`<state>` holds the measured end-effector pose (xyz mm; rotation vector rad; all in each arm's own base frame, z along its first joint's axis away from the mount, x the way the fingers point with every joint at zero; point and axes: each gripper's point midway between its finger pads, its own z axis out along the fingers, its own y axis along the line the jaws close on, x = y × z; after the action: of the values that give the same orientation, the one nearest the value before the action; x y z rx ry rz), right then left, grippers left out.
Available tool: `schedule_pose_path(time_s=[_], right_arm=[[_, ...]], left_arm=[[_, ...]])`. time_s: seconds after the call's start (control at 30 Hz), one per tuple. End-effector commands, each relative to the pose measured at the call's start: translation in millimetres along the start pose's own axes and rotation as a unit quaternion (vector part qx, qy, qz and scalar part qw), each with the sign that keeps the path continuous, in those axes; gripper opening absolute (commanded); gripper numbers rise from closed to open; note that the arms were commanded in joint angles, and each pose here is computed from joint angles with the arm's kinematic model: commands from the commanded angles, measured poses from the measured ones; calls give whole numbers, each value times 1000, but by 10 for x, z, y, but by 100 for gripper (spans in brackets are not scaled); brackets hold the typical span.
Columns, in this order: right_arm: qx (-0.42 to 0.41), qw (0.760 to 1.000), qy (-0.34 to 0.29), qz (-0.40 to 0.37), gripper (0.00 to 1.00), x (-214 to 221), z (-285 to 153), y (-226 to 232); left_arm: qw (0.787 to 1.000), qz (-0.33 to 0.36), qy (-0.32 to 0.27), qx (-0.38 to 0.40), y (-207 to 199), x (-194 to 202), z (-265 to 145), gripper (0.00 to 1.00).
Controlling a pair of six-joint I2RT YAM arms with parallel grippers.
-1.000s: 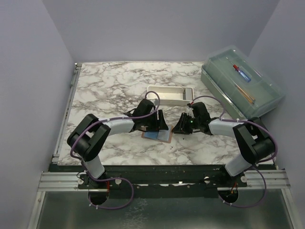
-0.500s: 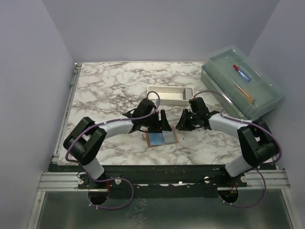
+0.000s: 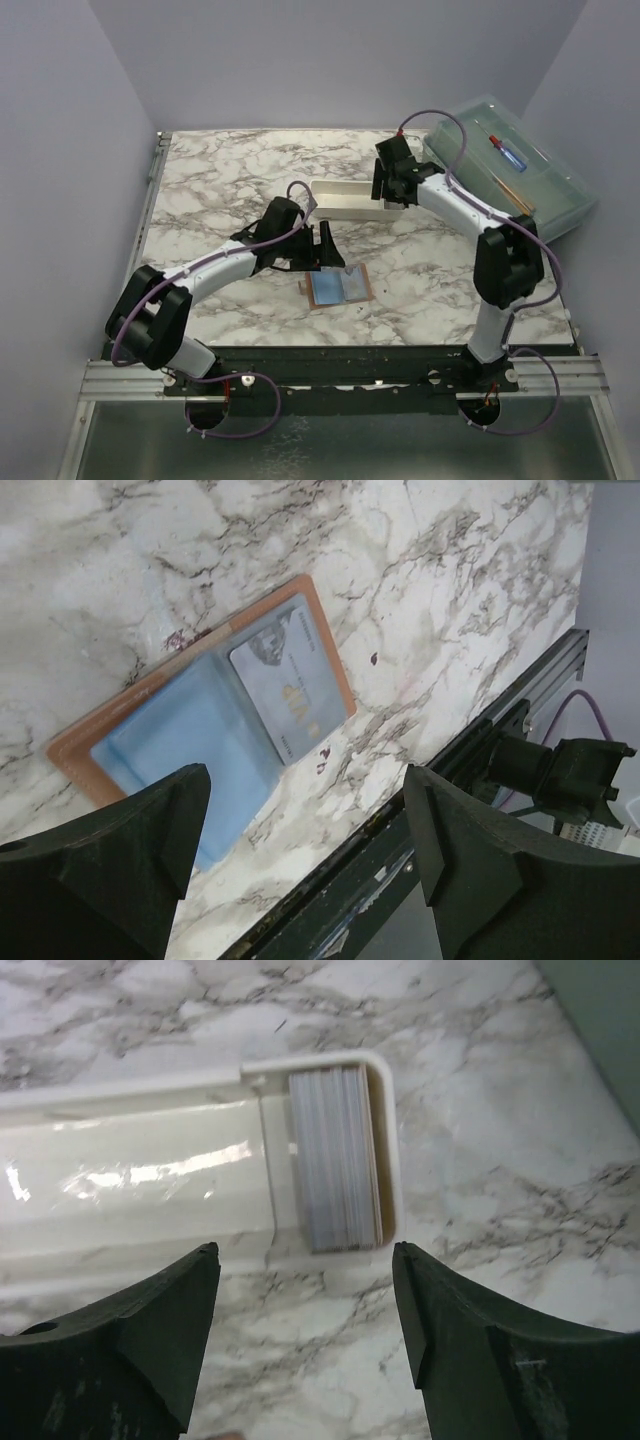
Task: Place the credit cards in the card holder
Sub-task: Pick up the credit card from the storage box.
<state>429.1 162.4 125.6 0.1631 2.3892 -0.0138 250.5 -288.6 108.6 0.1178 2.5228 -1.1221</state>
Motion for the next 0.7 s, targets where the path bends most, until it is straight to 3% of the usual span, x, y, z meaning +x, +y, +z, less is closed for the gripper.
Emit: schedule_pose_path(time_s=[0.0, 0.27, 0.5, 0.67], right_arm=[[141, 985, 6, -94, 76, -95, 259, -370], [183, 972, 4, -147, 72, -192, 571, -366], [165, 974, 17, -154, 64, -113, 635, -317], [150, 975, 28, -161, 72, -44, 691, -258]], left_arm=[[1000, 10, 6, -18, 96, 127, -150, 85], [999, 1, 5, -34, 223, 253, -196, 86], [999, 3, 4, -33, 227, 266, -211, 86], [999, 3, 5, -32, 223, 268, -208, 86]])
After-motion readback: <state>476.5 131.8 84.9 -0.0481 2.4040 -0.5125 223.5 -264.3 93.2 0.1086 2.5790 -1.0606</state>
